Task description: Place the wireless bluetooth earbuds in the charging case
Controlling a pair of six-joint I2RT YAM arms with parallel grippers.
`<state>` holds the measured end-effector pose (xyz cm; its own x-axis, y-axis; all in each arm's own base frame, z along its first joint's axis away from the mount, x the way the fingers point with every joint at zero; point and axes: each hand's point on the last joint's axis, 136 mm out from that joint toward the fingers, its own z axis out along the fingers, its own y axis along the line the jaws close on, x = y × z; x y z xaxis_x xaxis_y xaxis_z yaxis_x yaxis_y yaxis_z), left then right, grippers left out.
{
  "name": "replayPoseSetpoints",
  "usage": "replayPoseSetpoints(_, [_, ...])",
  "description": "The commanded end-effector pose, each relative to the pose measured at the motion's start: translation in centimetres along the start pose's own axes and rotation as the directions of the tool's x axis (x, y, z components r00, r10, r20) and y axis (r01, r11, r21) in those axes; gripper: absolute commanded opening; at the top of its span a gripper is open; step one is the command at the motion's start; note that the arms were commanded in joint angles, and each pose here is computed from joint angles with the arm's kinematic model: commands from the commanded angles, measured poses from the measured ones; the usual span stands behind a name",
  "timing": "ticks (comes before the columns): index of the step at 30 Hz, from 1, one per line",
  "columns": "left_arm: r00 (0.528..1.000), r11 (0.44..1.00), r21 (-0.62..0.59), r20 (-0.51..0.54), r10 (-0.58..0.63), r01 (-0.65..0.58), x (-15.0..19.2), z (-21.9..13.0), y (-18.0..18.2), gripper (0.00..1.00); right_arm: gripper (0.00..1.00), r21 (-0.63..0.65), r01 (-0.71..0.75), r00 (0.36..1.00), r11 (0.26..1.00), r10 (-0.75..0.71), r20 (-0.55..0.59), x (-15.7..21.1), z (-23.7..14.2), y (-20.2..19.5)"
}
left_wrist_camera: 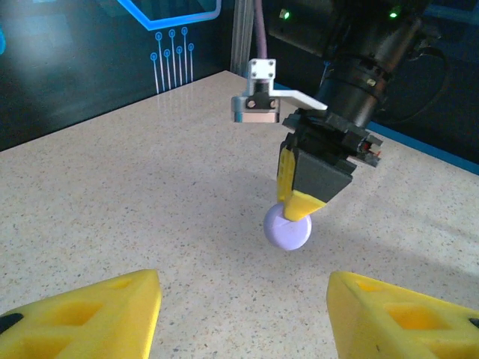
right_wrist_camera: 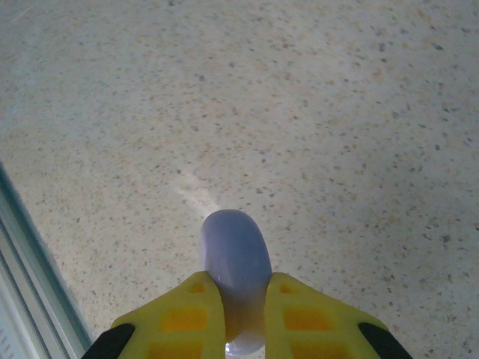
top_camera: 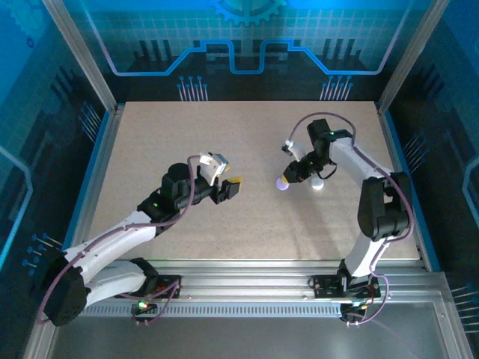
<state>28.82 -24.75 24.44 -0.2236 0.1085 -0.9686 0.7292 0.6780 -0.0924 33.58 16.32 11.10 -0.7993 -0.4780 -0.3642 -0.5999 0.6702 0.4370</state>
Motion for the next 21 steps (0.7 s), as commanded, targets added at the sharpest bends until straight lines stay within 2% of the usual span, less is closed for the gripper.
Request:
replayPoseSetpoints(1, [1.0, 1.0, -0.02, 0.004, 0.002, -0.002, -0.7, -0.1, 0.2, 0.61, 0.11, -0.006, -0.106, 0.994, 0.994, 0.106, -0.036, 0.1, 0.4, -1.3])
replayPoseSetpoints(11, [1.0, 0.999, -0.043, -0.006, 0.011, -0.012, -0.3, 0.0, 0.6, 0.61, 0.1, -0.003, -0.204, 0.976, 0.979, 0.203, -0.082, 0.0, 2.5, -4.3])
replayPoseSetpoints(21, [1.0, 0.999, -0.048, -0.01, 0.013, -0.013, -0.1, 0.4, 0.8, 0.62, 0.1, 0.015, -0.27, 0.958, 0.963, 0.27, -0.099, 0.4, 2.7, -6.6])
